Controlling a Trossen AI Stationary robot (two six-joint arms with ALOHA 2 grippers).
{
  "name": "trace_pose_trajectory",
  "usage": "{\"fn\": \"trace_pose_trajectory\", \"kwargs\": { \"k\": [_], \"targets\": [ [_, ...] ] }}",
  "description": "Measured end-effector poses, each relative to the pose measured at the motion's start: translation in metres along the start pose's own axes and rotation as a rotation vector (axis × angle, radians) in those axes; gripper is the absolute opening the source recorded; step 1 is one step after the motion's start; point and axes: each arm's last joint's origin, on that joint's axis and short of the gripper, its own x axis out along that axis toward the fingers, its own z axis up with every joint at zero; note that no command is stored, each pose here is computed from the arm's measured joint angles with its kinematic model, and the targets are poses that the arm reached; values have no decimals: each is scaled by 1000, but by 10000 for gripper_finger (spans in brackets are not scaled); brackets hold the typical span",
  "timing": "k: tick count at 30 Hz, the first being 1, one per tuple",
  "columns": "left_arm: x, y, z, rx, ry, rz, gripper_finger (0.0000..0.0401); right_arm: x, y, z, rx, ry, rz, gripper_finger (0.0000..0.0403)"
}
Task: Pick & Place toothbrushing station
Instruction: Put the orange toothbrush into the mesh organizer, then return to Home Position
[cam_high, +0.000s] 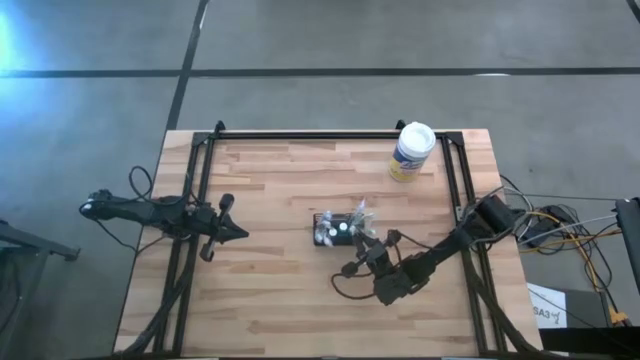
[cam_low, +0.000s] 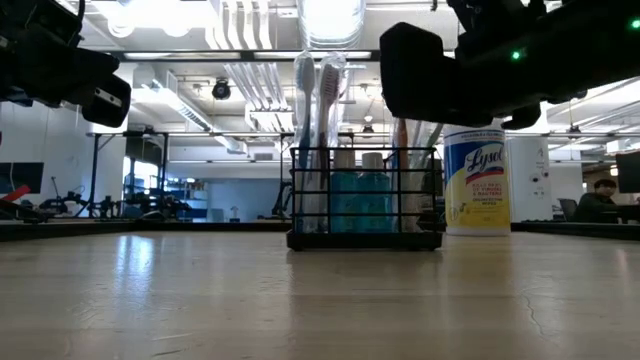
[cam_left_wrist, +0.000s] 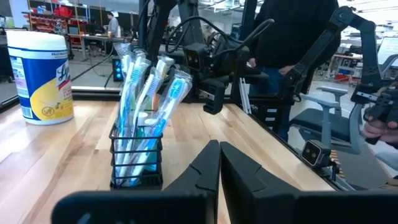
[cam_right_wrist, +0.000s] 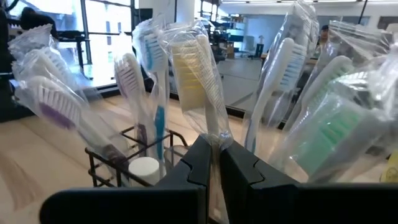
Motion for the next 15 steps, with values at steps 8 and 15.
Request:
{"fn": "trace_pose_trajectory", "kwargs": {
  "k": [8, 15],
  "targets": [
    [0, 0, 0, -2, 2, -2, 14, 0, 2, -3, -50, 13, 37, 24],
    [0, 0, 0, -27, 3, -4, 18, 0, 2, 8, -12, 28, 91, 88]
  ]
}}
